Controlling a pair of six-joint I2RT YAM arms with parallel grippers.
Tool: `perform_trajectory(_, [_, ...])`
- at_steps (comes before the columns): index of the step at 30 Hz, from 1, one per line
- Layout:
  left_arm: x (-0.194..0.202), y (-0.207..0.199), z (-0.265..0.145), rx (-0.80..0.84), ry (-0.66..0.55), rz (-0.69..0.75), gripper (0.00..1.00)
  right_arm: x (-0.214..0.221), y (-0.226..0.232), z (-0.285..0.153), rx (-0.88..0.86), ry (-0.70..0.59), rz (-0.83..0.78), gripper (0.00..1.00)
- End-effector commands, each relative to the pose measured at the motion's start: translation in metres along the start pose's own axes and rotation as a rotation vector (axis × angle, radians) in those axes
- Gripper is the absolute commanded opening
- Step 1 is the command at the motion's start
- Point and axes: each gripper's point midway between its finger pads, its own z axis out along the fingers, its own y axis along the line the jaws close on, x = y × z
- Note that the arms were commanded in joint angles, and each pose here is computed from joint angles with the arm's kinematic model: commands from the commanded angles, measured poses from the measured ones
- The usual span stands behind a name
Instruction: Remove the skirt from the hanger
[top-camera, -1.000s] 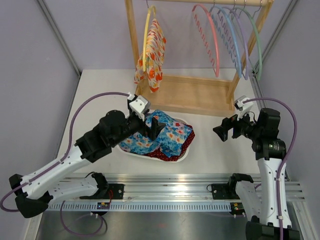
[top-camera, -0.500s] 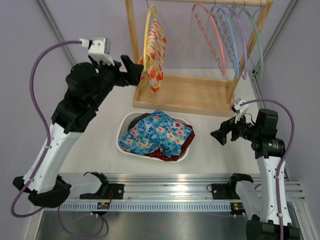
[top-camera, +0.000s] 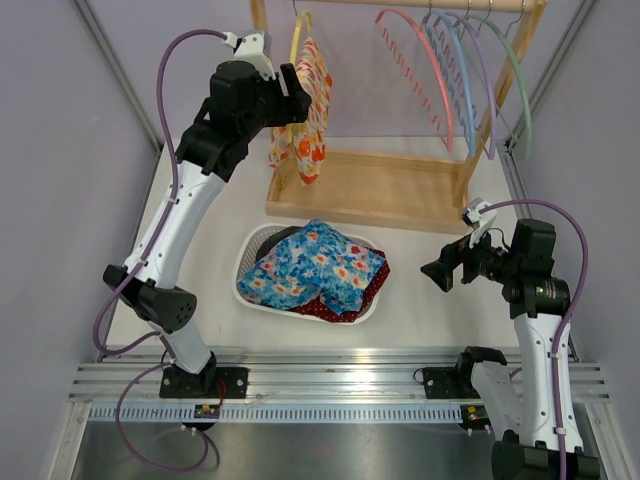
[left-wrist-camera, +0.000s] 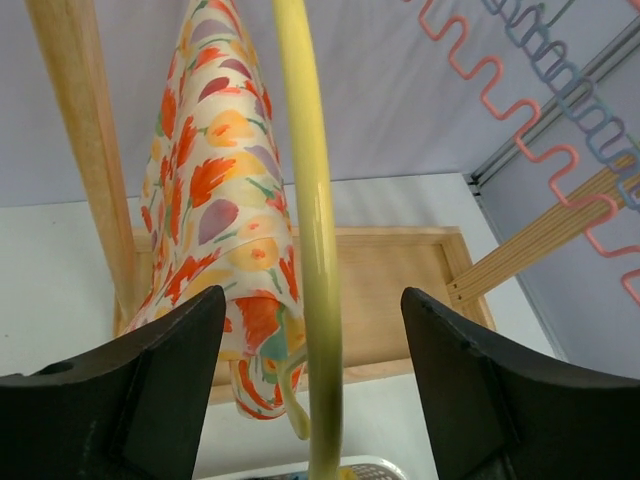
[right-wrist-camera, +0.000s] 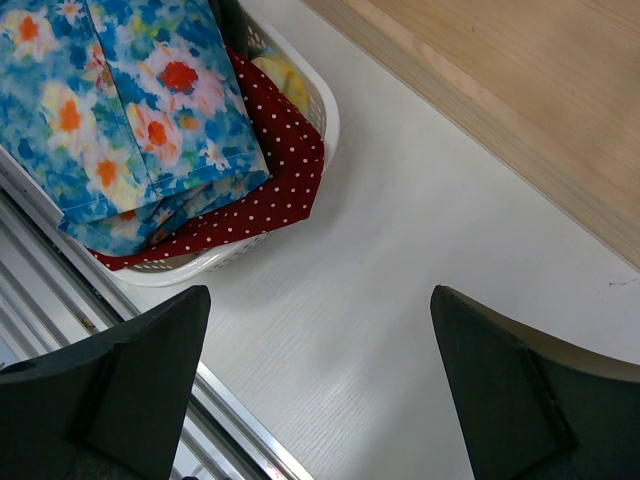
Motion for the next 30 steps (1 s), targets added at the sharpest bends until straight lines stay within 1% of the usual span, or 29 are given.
perform_trajectory(1, [-0.037,0.005,-0.008,-0.042,-0.112,0.044,0.70,-0.003,0.004,-0.001,-0.021,-0.017,-0.022,1.00])
perform_trajectory(2, [-0.036,0.014,-0.005,-0.088,-0.117,0.059,0.66,-0.003,0.004,-0.001,-0.021,-0.017,-0.020,0.99])
perform_trajectory(5, [-0.028,0.024,0.009,-0.125,-0.104,0.121,0.48,-0.002,0.004,-0.001,-0.019,-0.017,-0.021,0.99])
perform_trajectory(6, [-0.027,0.024,0.011,-0.120,-0.101,0.131,0.28,-0.003,0.004,-0.001,-0.019,-0.019,-0.024,0.99])
perform_trajectory(8, [-0.029,0.020,0.014,-0.103,-0.111,0.146,0.07,-0.003,0.004,-0.001,-0.019,-0.018,-0.023,1.00])
perform_trajectory(9, [-0.031,0.018,0.014,-0.093,-0.119,0.151,0.00,-0.003,0.004,-0.001,-0.019,-0.018,-0.023,1.00])
perform_trajectory(12, [-0.049,0.005,0.006,-0.047,-0.177,0.173,0.00,-0.002,0.003,-0.001,-0.018,-0.016,-0.020,0.99])
perform_trajectory(15, [-0.074,-0.013,-0.008,0.007,-0.260,0.186,0.00,-0.002,0.003,0.000,-0.019,-0.015,-0.019,0.99])
perform_trajectory(19, [-0.112,-0.037,-0.035,0.089,-0.395,0.164,0.00,-0.001,0.002,0.000,-0.017,-0.011,-0.017,1.00])
perform_trajectory(21, [-0.124,-0.045,-0.048,0.124,-0.431,0.149,0.00,-0.001,0.002,0.000,-0.015,-0.012,-0.018,0.99])
perform_trajectory(24, [-0.135,-0.051,-0.065,0.145,-0.461,0.130,0.00,-0.001,0.001,0.000,-0.011,-0.010,-0.018,0.99])
perform_trajectory(30, [-0.127,-0.055,-0.084,0.190,-0.443,0.127,0.00,-0.001,0.001,0.000,-0.012,-0.010,-0.020,1.00])
